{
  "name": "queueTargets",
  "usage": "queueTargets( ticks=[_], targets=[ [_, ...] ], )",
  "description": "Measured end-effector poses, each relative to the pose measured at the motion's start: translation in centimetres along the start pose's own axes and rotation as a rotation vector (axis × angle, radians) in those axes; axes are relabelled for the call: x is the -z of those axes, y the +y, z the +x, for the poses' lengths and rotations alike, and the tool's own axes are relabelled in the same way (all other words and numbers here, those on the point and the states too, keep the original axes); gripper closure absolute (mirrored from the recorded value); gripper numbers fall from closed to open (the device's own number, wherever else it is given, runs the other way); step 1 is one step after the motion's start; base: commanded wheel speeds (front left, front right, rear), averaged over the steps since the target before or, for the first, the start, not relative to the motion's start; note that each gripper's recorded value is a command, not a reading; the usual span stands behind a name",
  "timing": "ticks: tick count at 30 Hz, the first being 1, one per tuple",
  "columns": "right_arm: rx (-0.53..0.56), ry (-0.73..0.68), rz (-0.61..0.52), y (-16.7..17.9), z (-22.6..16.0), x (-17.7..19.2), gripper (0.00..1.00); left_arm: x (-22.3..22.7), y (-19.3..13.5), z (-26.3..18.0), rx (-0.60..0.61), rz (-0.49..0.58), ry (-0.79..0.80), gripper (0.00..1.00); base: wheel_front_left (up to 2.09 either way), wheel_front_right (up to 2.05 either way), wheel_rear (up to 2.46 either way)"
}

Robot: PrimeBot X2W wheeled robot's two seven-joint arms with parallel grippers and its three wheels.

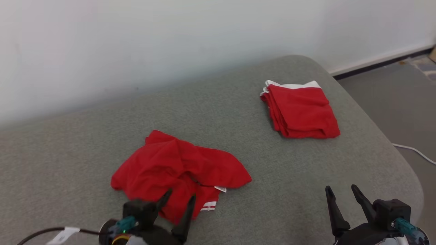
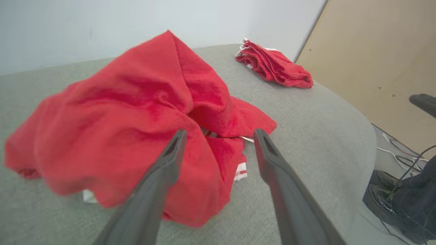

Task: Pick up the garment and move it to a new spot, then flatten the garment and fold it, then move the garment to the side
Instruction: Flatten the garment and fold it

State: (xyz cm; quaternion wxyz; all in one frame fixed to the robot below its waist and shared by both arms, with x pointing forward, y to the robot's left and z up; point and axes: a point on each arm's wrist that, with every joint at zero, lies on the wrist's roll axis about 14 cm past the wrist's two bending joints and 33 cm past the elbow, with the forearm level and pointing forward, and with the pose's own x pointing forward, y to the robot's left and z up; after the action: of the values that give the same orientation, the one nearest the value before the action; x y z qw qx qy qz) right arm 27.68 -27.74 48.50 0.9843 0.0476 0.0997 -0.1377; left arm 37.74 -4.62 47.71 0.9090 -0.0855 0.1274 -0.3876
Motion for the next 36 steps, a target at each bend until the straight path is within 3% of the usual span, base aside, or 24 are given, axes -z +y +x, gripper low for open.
queueTargets(
  ticks=[9, 14, 19, 24, 25, 26, 27, 31, 36],
  targets=[
    [0.034, 0.025, 0.011, -0.8, 0.0, 1.0, 0.0, 0.9, -3.5, 5.1, 0.133, 0.114, 0.128, 0.0, 0.0, 0.0, 0.0],
    [0.045, 0.034, 0.017, -1.0, 0.1, 1.3, 0.0, 2.8, -3.6, 6.8, 0.14, 0.137, 0.228, 0.0, 0.0, 0.0, 0.0],
    [0.063, 0.039, 0.027, -1.5, 0.2, 1.5, 0.0, 3.5, -1.0, 8.8, 0.012, 0.135, 0.27, 0.0, 0.0, 0.0, 0.0],
    [0.095, 0.062, 0.033, -2.3, -0.1, 2.5, 0.0, 4.3, -0.3, 10.1, -0.03, 0.124, 0.29, 0.0, 0.0, 0.0, 0.0],
    [0.099, 0.067, 0.033, -2.4, -0.1, 2.6, 0.0, 4.8, -0.2, 10.1, -0.032, 0.128, 0.307, 0.05, 0.0, 0.0, 0.0],
    [0.105, 0.069, 0.033, -2.5, -0.2, 2.8, 0.0, 5.7, -0.1, 10.1, -0.026, 0.146, 0.339, 0.85, 0.0, 0.0, 0.0],
    [0.105, 0.071, 0.034, -2.5, -0.1, 2.8, 0.0, 5.9, -0.3, 10.2, -0.013, 0.153, 0.348, 1.0, 0.0, 0.0, 0.0],
    [0.087, 0.064, 0.037, -2.0, 0.4, 2.6, 0.0, 5.8, -0.7, 10.3, 0.016, 0.159, 0.34, 1.0, 0.0, 0.0, 0.0],
    [0.068, 0.068, 0.033, -1.5, 0.9, 2.7, 0.0, 2.4, -1.8, 11.2, 0.057, 0.109, 0.195, 1.0, 0.0, 0.0, 0.0]
  ],
)
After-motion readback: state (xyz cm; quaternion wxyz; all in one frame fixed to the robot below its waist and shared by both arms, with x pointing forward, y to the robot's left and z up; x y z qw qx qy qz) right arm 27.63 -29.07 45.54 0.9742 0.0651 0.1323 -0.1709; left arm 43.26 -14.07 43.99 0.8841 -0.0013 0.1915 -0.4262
